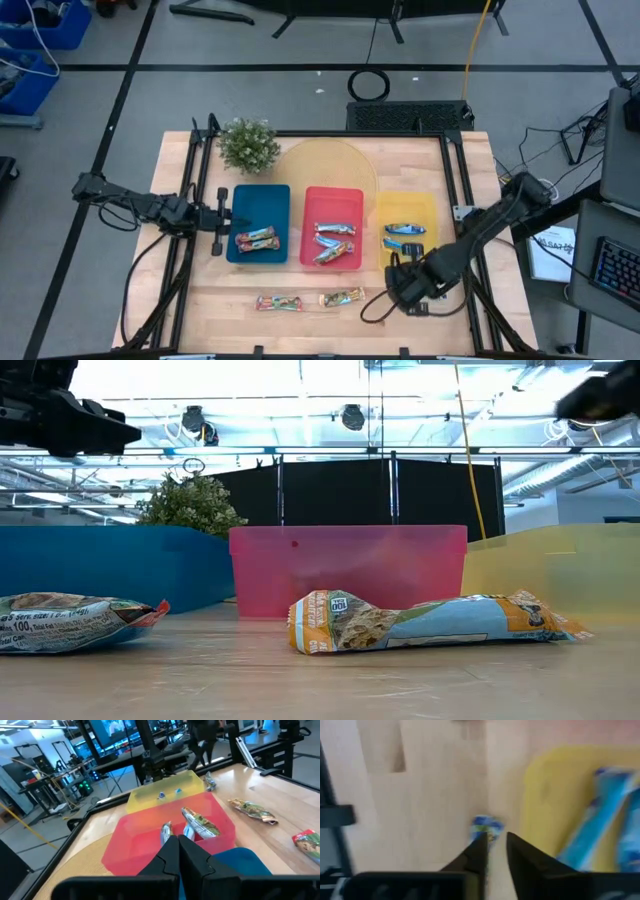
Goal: Pick and place Granola Bars by type
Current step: Put the blue granola bar into the yellow bin
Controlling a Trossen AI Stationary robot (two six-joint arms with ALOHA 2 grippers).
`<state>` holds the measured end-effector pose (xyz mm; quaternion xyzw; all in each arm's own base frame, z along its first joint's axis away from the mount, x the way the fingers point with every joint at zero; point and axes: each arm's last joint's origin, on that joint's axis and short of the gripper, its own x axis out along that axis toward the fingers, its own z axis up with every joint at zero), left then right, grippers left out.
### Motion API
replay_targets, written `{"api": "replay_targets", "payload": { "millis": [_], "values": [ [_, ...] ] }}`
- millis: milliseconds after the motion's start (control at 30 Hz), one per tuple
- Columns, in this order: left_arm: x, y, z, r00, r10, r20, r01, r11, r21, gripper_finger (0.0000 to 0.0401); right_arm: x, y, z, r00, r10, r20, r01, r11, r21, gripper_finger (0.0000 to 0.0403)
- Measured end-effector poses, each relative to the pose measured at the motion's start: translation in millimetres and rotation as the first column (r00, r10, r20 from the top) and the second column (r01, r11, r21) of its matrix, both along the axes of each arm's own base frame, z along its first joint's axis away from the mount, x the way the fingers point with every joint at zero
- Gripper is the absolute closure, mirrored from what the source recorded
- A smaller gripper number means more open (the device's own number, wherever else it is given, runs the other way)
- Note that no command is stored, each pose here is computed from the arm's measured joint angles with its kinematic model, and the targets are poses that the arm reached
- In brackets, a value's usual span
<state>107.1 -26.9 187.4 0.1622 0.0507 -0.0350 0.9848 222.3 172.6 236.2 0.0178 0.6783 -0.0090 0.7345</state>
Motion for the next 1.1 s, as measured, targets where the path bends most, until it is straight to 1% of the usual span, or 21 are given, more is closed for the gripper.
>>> {"api": "replay_targets", "payload": {
  "millis": [67, 233, 333, 433, 500, 567, 733, 833, 1033, 1100],
  "values": [
    [0, 0, 0, 1.0, 0.001, 0.002, -0.001, 1.0, -0.001, 0.0395, -2, 8, -7, 0.999, -0.003, -0.045, 0.003, 1.0, 0.009, 0.0304],
    [0, 0, 0, 1.0, 0.001, 0.002, -0.001, 1.0, -0.001, 0.0376, -12, 26, -24, 0.99, 0.062, -0.125, -0.069, 0.997, -0.046, 0.0234],
    [0, 0, 0, 1.0, 0.001, 0.001, -0.001, 1.0, -0.002, 0.0376, -18, 32, -28, 0.991, 0.043, -0.128, -0.051, 0.997, -0.061, 0.0204],
    [0, 0, 0, 1.0, 0.001, -0.002, -0.001, 1.0, -0.001, 0.0388, -24, 35, -33, 0.993, 0.019, -0.118, -0.029, 0.996, -0.089, 0.0182],
    [0, 0, 0, 1.0, 0.001, -0.002, -0.001, 1.0, -0.002, 0.0396, -28, 36, -38, 0.993, 0.027, -0.119, -0.037, 0.995, -0.088, 0.0172],
    [0, 0, 0, 1.0, 0.001, -0.002, -0.001, 1.0, -0.002, 0.0395, -31, 37, -44, 0.993, 0.037, -0.115, -0.047, 0.996, -0.079, 0.0166],
    [0, 0, 0, 1.0, 0.002, -0.002, -0.002, 1.0, -0.007, 0.0373, -37, 35, -58, 0.989, 0.038, -0.14, -0.048, 0.996, -0.07, 0.0166],
    [0, 0, 0, 1.0, 0.004, -0.002, -0.004, 1.0, -0.008, 0.037, -42, 29, -68, 0.987, 0.009, -0.162, -0.025, 0.995, -0.097, 0.0172],
    [0, 0, 0, 1.0, 0.005, -0.001, -0.005, 1.0, -0.01, 0.0385, -50, 21, -87, 0.984, -0.007, -0.176, -0.012, 0.994, -0.109, 0.0183],
    [0, 0, 0, 1.0, 0.005, -0.001, -0.005, 1.0, -0.013, 0.0393, -52, 20, -94, 0.983, -0.007, -0.183, -0.008, 0.997, -0.079, 0.019]
  ]
}}
